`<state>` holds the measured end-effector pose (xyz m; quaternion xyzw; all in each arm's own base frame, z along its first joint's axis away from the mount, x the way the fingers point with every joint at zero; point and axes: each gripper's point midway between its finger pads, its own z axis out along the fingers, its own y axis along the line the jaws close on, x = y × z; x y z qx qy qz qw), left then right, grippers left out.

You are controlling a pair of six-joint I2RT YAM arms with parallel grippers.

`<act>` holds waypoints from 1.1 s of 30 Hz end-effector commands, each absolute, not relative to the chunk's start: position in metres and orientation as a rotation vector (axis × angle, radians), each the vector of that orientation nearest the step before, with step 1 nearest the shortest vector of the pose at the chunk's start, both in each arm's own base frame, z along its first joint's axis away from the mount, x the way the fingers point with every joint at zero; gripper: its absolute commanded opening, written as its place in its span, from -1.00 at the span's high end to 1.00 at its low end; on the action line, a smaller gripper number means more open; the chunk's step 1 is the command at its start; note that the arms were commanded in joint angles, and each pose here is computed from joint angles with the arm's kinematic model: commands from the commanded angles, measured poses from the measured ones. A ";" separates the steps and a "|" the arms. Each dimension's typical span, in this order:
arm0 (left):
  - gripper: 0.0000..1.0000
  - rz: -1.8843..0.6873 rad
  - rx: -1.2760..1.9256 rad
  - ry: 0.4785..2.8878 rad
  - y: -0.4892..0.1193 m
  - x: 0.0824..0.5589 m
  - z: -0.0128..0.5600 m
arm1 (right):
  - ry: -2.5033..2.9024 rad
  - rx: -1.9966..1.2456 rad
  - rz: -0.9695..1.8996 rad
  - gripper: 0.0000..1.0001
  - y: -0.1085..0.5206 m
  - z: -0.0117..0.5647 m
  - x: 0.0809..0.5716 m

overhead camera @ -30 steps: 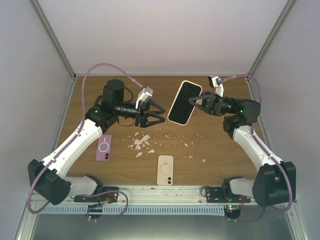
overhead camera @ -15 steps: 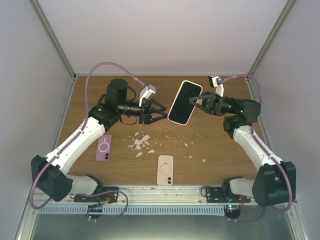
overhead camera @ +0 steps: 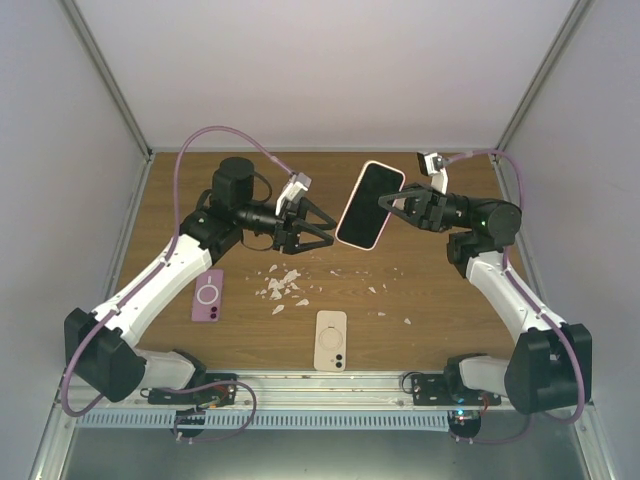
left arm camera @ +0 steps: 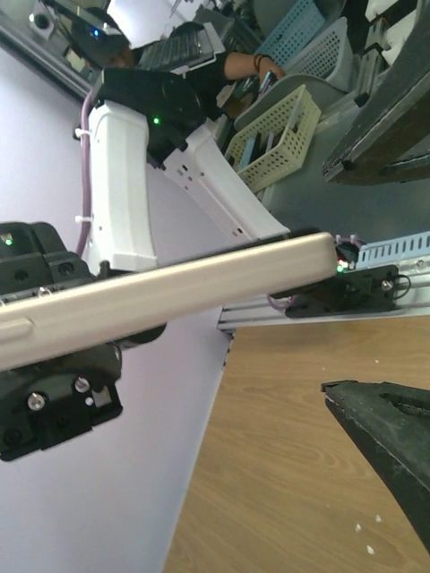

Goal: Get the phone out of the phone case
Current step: Remove the phone case from the phone.

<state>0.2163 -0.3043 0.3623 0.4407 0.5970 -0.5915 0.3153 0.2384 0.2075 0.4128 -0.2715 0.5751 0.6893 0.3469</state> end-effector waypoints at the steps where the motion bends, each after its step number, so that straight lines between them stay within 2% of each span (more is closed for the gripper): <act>1: -0.20 -1.614 1.223 1.474 -0.305 0.205 0.377 | 1.411 -0.701 1.749 0.99 0.204 0.426 0.235; 12: -0.03 -1.401 1.051 1.655 -0.313 0.254 0.352 | 1.413 -0.697 1.754 0.99 0.204 0.426 0.235; 33: 0.04 -1.115 0.875 1.886 -0.306 0.310 0.298 | 1.355 -0.661 1.875 0.99 0.202 0.440 0.219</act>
